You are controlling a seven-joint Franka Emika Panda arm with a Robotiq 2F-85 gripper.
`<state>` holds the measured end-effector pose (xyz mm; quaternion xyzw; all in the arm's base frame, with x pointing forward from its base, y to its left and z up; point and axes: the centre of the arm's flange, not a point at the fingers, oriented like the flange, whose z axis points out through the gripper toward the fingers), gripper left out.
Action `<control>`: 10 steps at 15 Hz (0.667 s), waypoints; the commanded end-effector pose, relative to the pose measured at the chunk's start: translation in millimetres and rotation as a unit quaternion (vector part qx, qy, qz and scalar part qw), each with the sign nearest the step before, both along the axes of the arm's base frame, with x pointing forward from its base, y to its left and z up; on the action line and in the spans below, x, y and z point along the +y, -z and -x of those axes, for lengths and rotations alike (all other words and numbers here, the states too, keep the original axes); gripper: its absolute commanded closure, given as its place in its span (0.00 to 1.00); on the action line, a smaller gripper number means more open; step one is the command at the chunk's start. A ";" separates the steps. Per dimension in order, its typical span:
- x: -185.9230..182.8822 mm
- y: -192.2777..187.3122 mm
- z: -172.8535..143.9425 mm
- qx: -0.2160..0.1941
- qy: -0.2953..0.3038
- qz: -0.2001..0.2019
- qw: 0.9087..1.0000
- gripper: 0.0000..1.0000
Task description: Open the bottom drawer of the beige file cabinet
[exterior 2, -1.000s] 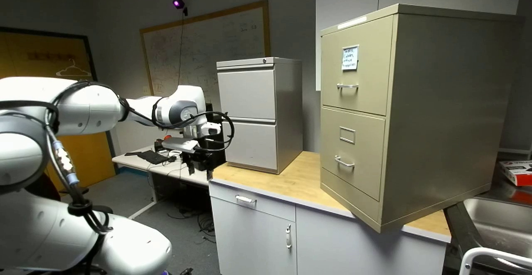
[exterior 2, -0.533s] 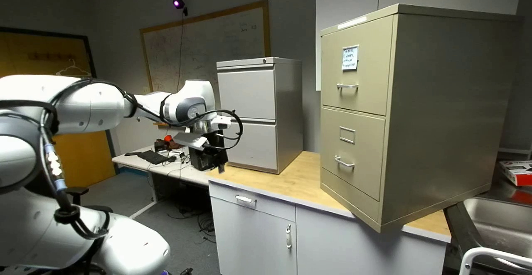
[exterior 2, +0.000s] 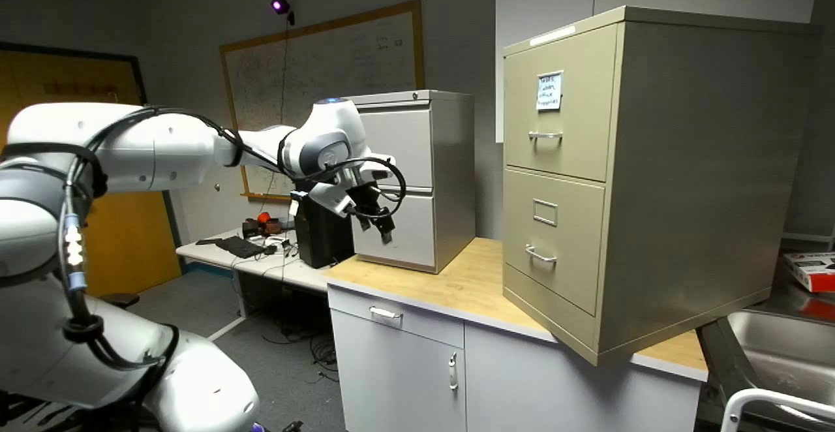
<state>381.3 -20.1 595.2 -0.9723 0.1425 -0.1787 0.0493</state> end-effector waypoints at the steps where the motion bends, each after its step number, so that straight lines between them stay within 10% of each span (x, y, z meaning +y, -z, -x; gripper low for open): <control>1: -39.9 -28.5 -31.0 -0.026 0.076 -0.027 0.996 0.00; 10: -162.9 -21.0 -96.4 -0.051 0.213 -0.197 0.956 0.00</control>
